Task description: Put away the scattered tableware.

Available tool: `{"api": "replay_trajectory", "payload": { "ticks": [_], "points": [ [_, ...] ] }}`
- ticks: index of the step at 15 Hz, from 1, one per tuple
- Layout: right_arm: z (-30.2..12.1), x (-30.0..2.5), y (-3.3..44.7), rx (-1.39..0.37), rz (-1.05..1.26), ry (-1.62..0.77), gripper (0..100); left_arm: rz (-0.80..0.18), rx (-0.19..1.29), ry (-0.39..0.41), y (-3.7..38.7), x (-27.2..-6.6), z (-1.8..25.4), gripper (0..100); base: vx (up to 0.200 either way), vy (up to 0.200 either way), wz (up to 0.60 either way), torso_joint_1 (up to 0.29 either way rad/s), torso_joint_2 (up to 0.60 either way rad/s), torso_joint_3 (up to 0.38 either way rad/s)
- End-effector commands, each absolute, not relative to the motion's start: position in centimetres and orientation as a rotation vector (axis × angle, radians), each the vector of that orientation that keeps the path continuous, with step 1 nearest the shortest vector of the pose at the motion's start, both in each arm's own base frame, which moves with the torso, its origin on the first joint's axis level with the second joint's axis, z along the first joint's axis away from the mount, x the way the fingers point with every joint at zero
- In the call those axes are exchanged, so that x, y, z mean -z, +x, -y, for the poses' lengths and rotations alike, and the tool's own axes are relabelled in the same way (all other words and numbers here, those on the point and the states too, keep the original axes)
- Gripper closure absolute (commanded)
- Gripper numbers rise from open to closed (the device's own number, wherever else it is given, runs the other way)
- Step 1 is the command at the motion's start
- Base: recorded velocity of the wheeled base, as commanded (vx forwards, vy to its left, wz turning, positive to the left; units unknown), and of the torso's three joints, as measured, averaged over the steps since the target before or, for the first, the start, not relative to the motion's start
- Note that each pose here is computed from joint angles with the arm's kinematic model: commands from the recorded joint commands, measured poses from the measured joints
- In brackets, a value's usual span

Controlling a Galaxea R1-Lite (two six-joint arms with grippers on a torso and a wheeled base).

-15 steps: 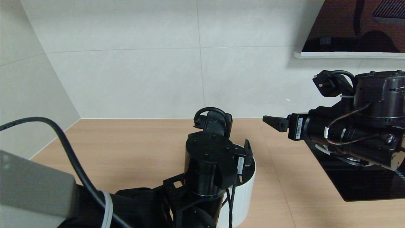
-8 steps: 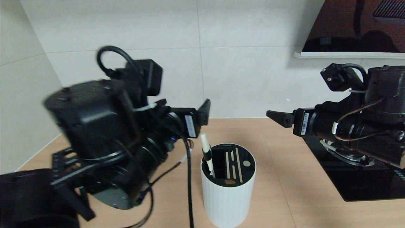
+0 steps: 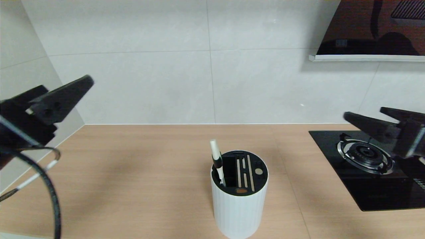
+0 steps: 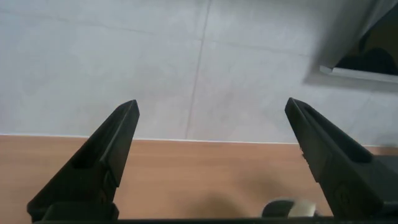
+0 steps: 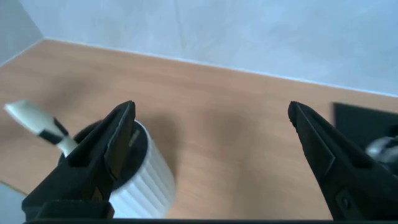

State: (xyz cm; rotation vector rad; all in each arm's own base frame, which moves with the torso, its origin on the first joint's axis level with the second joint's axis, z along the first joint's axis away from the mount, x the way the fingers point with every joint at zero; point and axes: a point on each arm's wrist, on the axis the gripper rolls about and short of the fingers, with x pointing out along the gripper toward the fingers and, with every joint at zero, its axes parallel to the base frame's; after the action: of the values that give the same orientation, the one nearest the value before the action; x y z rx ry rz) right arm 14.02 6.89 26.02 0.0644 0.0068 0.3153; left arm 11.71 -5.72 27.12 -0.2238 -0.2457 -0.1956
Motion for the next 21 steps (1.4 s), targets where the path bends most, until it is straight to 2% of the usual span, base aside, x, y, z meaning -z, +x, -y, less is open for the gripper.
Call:
{"api": "replay_trajectory", "payload": {
  "ticks": [1, 4, 8, 11, 14, 15, 16, 17, 19, 20, 21],
  "points": [
    [-2.1, -25.1, 6.2, -0.225, 0.172, 0.104, 0, 0.279, 0.182, -0.213, 4.2, -25.6, 1.3, 0, 0.000, 0.000, 0.00, 0.000, 0.00, 0.000],
    [0.5, -23.4, -0.2, -0.183, 0.248, 0.114, 0, 0.223, 0.121, -0.170, -1.7, -22.8, -1.0, 0, 0.000, 0.000, 0.00, 0.000, 0.00, 0.000],
    [1.2, -19.7, -5.4, 0.001, 0.220, 0.065, 0, 0.269, 0.060, -0.134, -6.7, -19.4, -1.9, 0, 0.000, 0.000, 0.00, 0.000, 0.00, 0.000],
    [1.2, -17.9, -5.9, 0.095, 0.178, 0.013, 0, 0.271, -0.155, -0.135, -6.6, -19.3, -1.7, 0, 0.000, 0.000, 0.00, 0.000, 0.00, 0.000],
    [0.8, -17.5, -6.3, 0.254, 0.230, 0.019, 0, 0.276, -0.277, -0.124, -6.7, -18.4, -1.0, 0, 0.000, 0.000, 0.00, 0.000, 0.00, 0.000],
    [0.6, -16.7, -6.7, 0.212, 0.249, 0.007, 0, 0.294, -0.274, -0.101, -7.1, -17.7, -0.8, 0, 0.000, 0.000, 0.00, 0.000, 0.00, 0.000],
    [0.4, -15.9, -6.6, 0.176, 0.237, 0.002, 0, 0.282, -0.224, -0.040, -7.1, -16.6, -0.5, 0, 0.000, 0.000, 0.00, 0.000, 0.00, 0.000],
    [0.4, -15.2, -6.1, 0.178, 0.211, 0.003, 0, 0.242, -0.212, -0.017, -6.3, -15.5, -0.5, 0, 0.000, 0.000, 0.00, 0.000, 0.00, 0.000],
    [0.4, -13.7, -5.2, 0.176, 0.169, 0.002, 0, 0.177, -0.203, -0.004, -4.8, -13.4, -0.5, 0, 0.000, 0.000, 0.00, 0.000, 0.00, 0.000],
    [0.4, -11.9, -3.9, 0.166, 0.147, -0.001, 0, 0.134, -0.174, 0.019, -3.4, -11.0, -0.4, 0, 0.000, 0.000, 0.00, 0.000, 0.00, 0.000],
    [0.3, -11.0, -3.3, 0.144, 0.154, -0.004, 0, 0.137, -0.151, 0.023, -2.9, -9.9, -0.3, 0, 0.000, 0.000, 0.00, 0.000, 0.00, 0.000]
  ]
}}
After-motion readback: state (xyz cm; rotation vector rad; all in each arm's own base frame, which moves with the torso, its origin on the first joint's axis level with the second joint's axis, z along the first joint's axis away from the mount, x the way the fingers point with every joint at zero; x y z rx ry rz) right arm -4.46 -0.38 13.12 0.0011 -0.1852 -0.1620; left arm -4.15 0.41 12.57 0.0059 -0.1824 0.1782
